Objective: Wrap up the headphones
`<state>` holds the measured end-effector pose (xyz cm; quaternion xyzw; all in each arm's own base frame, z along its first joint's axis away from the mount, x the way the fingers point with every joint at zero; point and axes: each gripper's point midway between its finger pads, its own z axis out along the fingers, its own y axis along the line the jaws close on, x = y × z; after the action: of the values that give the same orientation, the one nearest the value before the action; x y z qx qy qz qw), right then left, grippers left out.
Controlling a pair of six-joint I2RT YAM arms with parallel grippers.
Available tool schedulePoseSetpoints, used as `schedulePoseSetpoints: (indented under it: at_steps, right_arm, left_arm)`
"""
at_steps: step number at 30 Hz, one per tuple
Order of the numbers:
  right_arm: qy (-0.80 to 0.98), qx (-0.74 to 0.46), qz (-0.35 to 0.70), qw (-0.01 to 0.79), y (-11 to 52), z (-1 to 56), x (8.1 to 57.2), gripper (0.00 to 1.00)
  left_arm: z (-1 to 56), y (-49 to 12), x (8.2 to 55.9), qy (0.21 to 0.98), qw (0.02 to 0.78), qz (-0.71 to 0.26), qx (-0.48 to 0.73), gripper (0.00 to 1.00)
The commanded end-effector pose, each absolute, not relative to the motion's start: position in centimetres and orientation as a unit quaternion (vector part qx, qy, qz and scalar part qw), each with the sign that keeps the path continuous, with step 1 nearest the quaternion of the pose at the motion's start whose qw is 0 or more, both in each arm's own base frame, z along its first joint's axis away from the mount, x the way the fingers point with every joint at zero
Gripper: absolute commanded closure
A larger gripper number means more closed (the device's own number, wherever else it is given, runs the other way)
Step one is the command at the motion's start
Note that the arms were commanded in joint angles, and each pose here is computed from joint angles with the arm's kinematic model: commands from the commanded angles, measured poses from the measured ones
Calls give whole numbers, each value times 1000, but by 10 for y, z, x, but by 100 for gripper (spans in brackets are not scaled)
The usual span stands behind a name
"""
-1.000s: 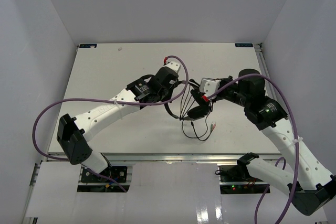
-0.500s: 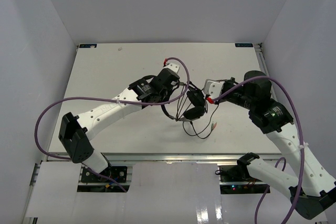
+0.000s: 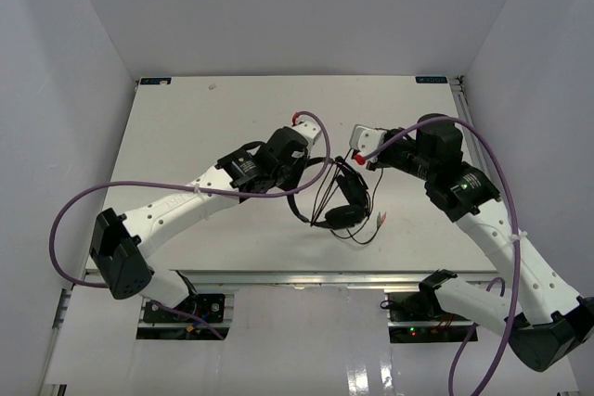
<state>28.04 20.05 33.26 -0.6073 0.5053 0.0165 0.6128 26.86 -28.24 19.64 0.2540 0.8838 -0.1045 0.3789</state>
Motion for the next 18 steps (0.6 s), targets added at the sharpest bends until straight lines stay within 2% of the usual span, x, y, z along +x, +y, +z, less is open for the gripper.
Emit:
schedulePoseSetpoints:
  at_steps: [1,11,18]
  right_arm:
    - [485,-567,17,665,206,373,295,92]
    - [491,-559,43,667,218,377,311,92]
    - [509,-555,52,656,216,359,319,92]
  left_arm:
    - [230,-299,253,848,407,-180,286,100]
    - [224,-310,236,838,393,-215,311,100]
    - [234,-310,234,832,403,-224,310,100]
